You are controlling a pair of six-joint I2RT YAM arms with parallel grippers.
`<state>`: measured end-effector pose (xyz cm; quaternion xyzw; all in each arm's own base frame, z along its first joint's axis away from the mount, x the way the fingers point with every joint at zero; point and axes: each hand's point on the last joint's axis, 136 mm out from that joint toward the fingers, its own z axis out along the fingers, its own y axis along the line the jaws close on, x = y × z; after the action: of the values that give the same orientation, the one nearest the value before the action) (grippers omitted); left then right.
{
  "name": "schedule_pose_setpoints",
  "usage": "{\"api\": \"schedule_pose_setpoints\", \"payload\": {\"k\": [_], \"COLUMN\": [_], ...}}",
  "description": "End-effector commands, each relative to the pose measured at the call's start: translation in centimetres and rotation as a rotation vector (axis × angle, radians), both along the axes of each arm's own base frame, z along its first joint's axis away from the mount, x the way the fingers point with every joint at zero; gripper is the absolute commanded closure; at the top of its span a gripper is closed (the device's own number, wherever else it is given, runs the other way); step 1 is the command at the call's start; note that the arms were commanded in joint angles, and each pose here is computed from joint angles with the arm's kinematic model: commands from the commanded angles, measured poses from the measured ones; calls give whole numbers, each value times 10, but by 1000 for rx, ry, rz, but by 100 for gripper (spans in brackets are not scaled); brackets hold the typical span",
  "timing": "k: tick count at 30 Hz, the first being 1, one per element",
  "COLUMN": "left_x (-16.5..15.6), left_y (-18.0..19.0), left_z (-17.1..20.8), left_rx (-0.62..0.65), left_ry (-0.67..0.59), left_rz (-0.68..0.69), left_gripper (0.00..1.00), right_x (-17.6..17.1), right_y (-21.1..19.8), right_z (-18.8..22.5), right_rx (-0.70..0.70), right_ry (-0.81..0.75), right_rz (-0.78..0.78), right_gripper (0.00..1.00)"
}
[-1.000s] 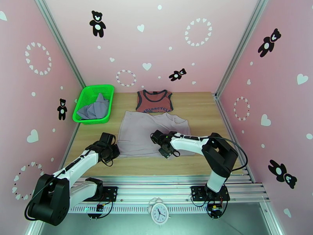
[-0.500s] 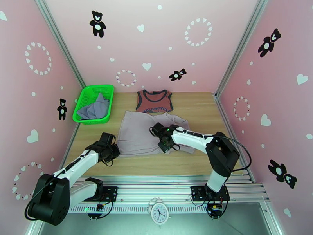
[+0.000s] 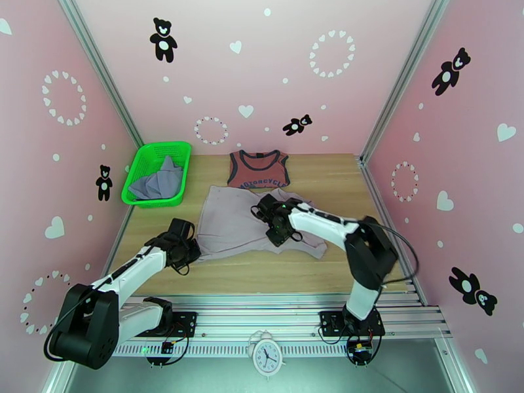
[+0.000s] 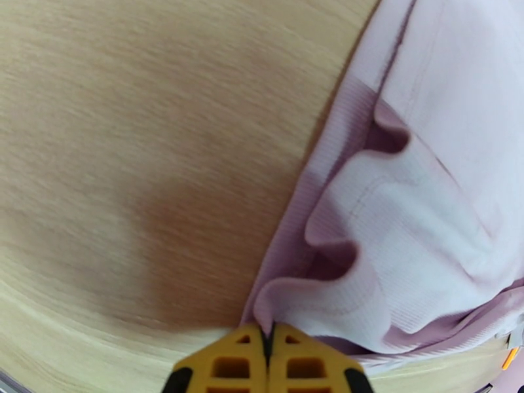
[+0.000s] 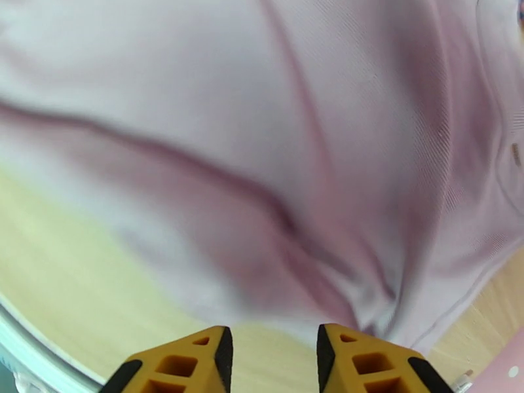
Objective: Fold and stack the mixed laundry pile
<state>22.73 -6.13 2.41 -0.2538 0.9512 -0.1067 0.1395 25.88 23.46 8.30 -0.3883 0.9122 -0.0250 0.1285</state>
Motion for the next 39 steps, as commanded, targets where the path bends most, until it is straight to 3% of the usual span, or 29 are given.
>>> {"api": "schedule_pose_setpoints", "payload": {"k": [1,25,27,33,39], "left_x": [6,8,8,6,5], "left_y": [1,1,1,3,7], "left_z": [8,8,10,13,13], "left_rx": [20,25,22,26,45], "left_ry": [-16,-5,-8,-13,-2], "left_rz": [-4,-1,0,13,34], "left_gripper": [100,100,100,100,100], "right_x": [-22,-34,-36,-49,-80], "right_y": [1,4,2,-8,-34], "right_z": [9,-85,-87,-68,-41], "right_rx": [15,-115,-122,-132,-157], "right_ry": [-17,114,118,135,208], "right_rz": [51,22,20,-7,-77], "right_gripper": [60,64,68,100,100]}}
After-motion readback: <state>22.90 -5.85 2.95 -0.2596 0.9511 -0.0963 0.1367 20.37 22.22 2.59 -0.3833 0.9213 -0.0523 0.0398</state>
